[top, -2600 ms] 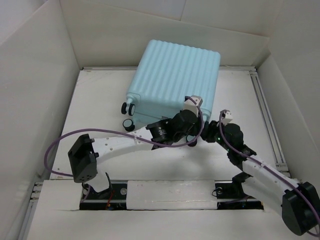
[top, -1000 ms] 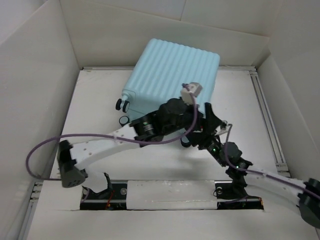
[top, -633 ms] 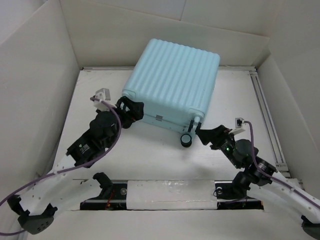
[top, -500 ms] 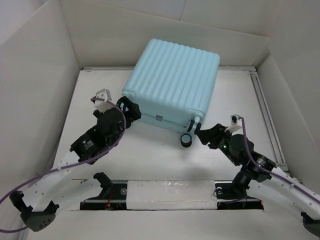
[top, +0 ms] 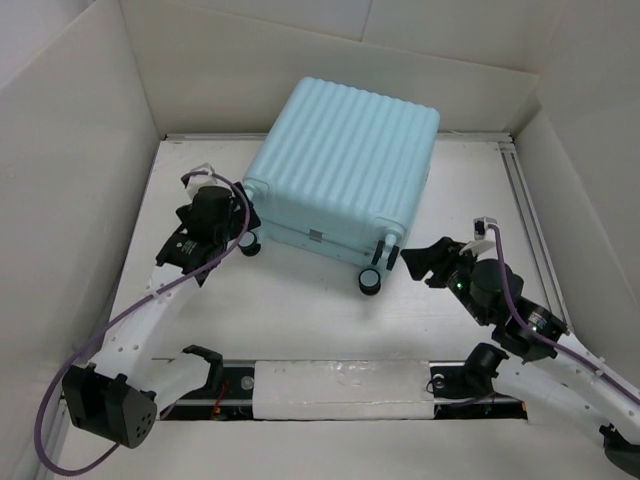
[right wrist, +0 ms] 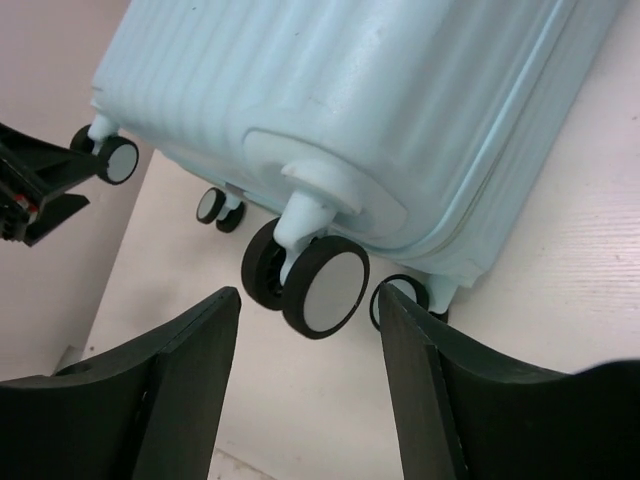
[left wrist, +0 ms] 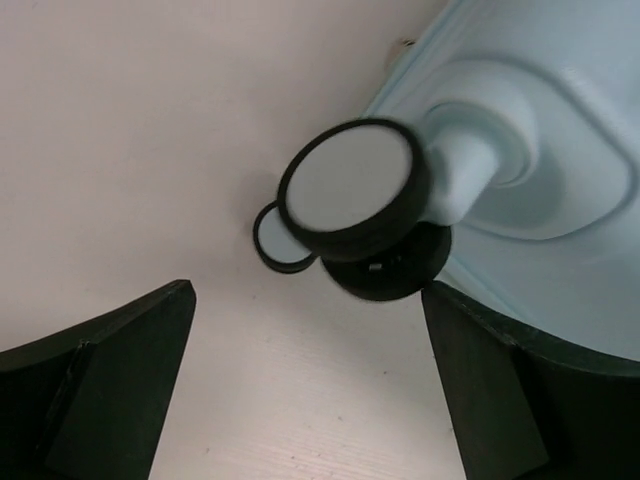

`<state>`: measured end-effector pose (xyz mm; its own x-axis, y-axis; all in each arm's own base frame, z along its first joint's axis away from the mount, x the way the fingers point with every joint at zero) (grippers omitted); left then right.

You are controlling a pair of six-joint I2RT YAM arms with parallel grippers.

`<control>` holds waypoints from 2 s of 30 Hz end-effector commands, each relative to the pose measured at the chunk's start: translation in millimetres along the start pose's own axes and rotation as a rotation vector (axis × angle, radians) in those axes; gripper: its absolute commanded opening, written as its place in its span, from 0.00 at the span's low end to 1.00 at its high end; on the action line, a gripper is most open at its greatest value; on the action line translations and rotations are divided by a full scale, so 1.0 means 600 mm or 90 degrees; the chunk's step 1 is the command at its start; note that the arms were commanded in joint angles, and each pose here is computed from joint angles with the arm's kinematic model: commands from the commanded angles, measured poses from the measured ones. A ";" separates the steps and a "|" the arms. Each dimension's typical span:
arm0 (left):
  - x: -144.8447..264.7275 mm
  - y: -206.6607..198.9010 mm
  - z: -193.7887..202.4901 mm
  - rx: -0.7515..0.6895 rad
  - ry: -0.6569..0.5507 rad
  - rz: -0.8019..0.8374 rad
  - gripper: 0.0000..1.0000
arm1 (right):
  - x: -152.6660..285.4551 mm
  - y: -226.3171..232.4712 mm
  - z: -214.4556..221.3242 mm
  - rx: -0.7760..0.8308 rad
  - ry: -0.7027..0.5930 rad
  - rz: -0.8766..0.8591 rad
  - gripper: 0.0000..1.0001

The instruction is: Pack the luggage

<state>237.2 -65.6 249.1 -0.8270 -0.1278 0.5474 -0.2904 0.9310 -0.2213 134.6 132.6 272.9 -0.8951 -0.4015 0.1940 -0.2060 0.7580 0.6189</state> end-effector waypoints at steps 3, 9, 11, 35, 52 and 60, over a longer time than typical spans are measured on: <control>-0.003 -0.043 -0.057 -0.058 -0.060 0.104 0.94 | -0.007 -0.001 -0.010 0.033 0.002 -0.012 0.64; -0.010 -0.057 -0.077 -0.123 -0.073 0.124 0.94 | -0.013 -0.005 -0.008 0.029 -0.007 -0.029 0.67; -0.031 -0.066 -0.070 -0.141 -0.047 0.126 0.92 | -0.018 -0.004 -0.009 0.028 -0.007 -0.029 0.68; 0.021 -0.117 0.015 -0.112 0.064 0.417 0.00 | -0.136 -0.084 -0.104 0.065 0.036 0.036 0.69; 0.215 -0.250 0.141 -0.115 0.117 0.668 0.00 | -0.220 0.017 -0.258 0.119 0.120 -0.214 0.62; 0.224 -0.217 0.108 -0.044 0.037 0.630 0.00 | -0.007 0.018 -0.192 0.152 -0.105 -0.174 0.56</control>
<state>152.4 -218.1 258.7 -0.7302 0.5713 0.3746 0.3636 0.7892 -0.4949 222.4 86.4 374.0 -0.8487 -0.5286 0.0198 -0.4739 0.7765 0.4153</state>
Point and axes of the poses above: each gripper's point midway between its finger pads, its own x axis back along the fingers, its own y axis along the line the jaws close on, z = x × y, the point moved 8 cm from there along x, back along the fingers, and after that the axes turned 2 degrees about -x, right-handed, at the moved point
